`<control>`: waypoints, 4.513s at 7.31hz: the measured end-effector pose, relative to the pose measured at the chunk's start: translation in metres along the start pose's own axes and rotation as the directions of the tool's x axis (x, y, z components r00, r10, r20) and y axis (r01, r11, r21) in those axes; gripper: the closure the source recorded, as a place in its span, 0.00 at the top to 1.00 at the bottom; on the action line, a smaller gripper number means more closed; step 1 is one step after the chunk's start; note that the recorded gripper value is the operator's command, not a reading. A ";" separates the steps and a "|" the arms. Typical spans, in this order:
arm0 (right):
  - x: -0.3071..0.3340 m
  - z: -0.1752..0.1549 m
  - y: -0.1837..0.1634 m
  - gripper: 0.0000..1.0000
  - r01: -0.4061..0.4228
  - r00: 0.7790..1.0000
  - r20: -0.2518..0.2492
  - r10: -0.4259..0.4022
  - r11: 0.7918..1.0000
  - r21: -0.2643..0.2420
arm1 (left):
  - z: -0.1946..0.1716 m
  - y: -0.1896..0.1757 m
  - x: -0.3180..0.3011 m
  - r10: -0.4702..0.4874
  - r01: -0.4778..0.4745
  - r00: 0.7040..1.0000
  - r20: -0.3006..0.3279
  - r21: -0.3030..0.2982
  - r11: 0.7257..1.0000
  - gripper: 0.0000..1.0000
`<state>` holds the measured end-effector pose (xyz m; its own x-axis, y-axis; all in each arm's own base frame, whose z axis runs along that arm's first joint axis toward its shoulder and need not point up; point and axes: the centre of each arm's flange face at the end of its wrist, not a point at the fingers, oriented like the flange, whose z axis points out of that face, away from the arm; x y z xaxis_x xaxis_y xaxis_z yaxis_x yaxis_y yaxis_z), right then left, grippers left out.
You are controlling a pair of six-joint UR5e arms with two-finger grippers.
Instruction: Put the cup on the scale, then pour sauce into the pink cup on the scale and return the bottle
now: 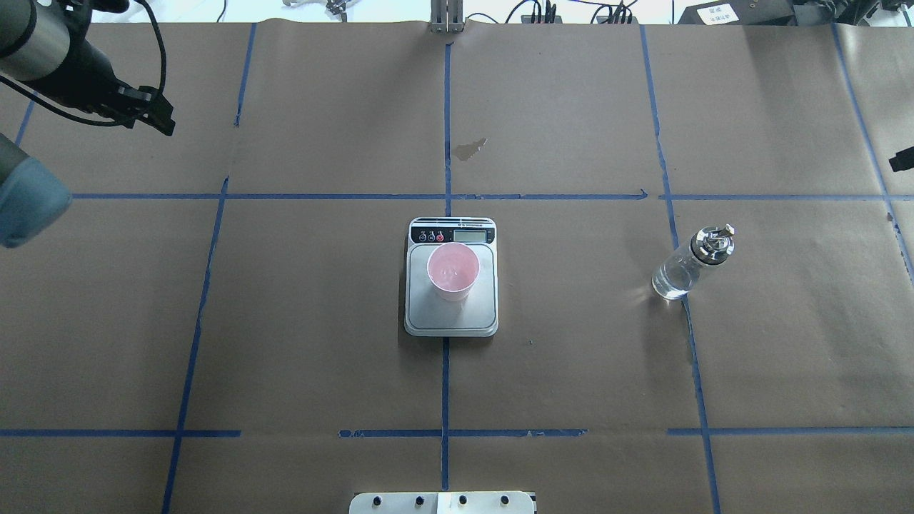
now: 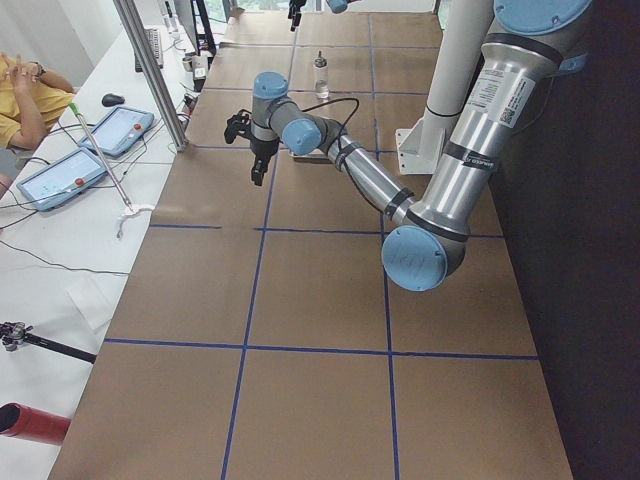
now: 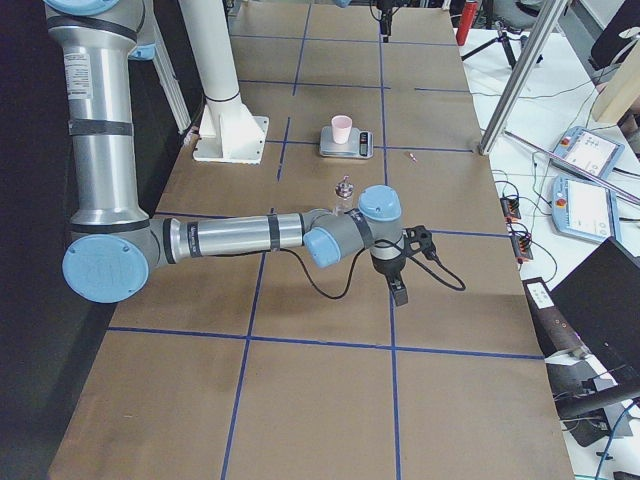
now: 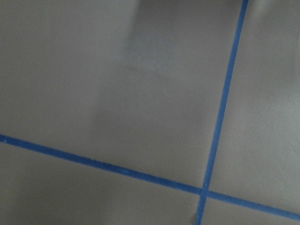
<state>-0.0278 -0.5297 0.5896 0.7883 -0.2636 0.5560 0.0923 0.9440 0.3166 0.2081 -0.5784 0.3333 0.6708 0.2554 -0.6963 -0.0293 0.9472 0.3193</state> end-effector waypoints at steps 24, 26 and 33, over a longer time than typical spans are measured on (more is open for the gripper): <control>0.098 -0.008 0.106 1.00 -0.014 0.992 0.123 0.042 0.974 -0.226 | -0.038 0.132 -0.363 -0.046 0.063 0.995 0.093 -0.187 0.980 1.00; 0.099 -0.007 0.108 1.00 -0.015 0.991 0.123 0.044 0.974 -0.227 | -0.036 0.132 -0.367 -0.111 0.129 0.988 0.103 -0.186 0.974 1.00; 0.098 -0.009 0.103 1.00 -0.011 0.992 0.122 0.038 0.975 -0.220 | -0.022 0.139 -0.375 -0.133 0.139 0.990 0.055 -0.141 0.980 1.00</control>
<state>0.0644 -0.4566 0.6698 0.7113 -0.2493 0.6572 0.2154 0.9673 0.1337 -0.0635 -0.5380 0.6245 0.7085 0.1163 -0.6960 -0.0396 0.9913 0.1254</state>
